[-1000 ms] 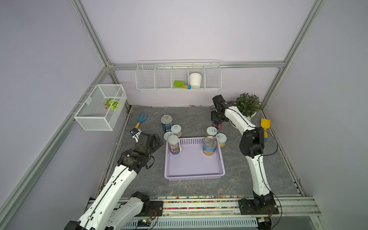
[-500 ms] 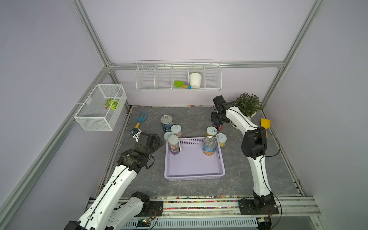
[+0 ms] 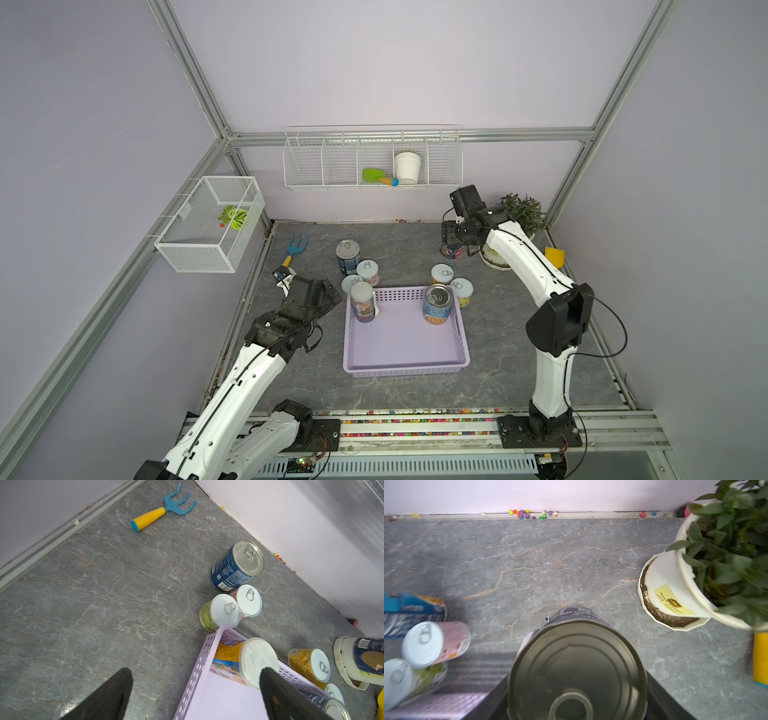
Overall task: Put the canned food in the basket
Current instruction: Pick up the canned food from the center of the board, then place the canned food in the basket.
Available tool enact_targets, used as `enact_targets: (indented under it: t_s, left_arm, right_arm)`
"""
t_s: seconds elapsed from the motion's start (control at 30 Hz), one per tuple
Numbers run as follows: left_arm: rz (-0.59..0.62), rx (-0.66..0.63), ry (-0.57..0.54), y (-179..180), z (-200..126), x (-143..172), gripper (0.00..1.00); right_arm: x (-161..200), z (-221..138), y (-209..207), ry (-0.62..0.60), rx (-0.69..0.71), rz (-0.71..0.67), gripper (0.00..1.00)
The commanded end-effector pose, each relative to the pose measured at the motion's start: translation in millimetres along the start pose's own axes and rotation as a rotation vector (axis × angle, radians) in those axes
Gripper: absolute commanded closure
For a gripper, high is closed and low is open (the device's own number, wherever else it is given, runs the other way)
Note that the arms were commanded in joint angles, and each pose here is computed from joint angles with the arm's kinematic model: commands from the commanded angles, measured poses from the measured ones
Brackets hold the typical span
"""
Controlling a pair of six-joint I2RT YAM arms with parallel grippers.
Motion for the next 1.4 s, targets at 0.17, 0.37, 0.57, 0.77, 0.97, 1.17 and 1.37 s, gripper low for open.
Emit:
enact_targets:
  t_s: [0.17, 0.37, 0.57, 0.77, 0.97, 1.17, 1.37]
  left_arm:
    - [0.012, -0.023, 0.01, 1.1, 9.2, 2.7, 0.0]
    - [0.007, -0.019, -0.003, 0.8, 10.9, 2.1, 0.0]
    - [-0.002, -0.035, -0.028, 3.9, 11.5, 0.0, 0.0]
    - [-0.007, -0.04, -0.037, 5.8, 11.3, -0.4, 0.0]
    - [-0.009, -0.033, -0.04, 5.7, 10.8, -0.5, 0.0]
    - [-0.009, -0.035, -0.04, 6.3, 11.0, -0.5, 0.0]
    - [-0.01, -0.028, -0.039, 5.6, 10.2, -0.5, 0.0]
  right_arm:
    - [22.4, -108.4, 14.2, -0.18, -0.139, -0.025, 0.57]
    - [87.3, -153.1, 22.8, -0.199, -0.262, -0.112, 0.57]
    - [147.9, -172.9, 23.2, -0.157, -0.334, -0.197, 0.58]
    - [196.8, -151.4, 16.5, -0.055, -0.4, -0.202, 0.58]
    - [220.3, -118.3, 17.1, 0.008, -0.364, -0.223, 0.59]
    - [222.0, -98.0, 28.1, 0.034, -0.323, -0.256, 0.59]
    - [220.1, -75.7, 31.4, 0.029, -0.229, -0.286, 0.59]
Point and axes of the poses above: each gripper's point midway between its finger pads, its own z axis out along the fingers, its own y axis along the line the jaws close on, x = y × z, the point moved 4 cm from there along -z, back along the fingers, and after that the axes turned 7 degrees about z, right-handed, at the moved point
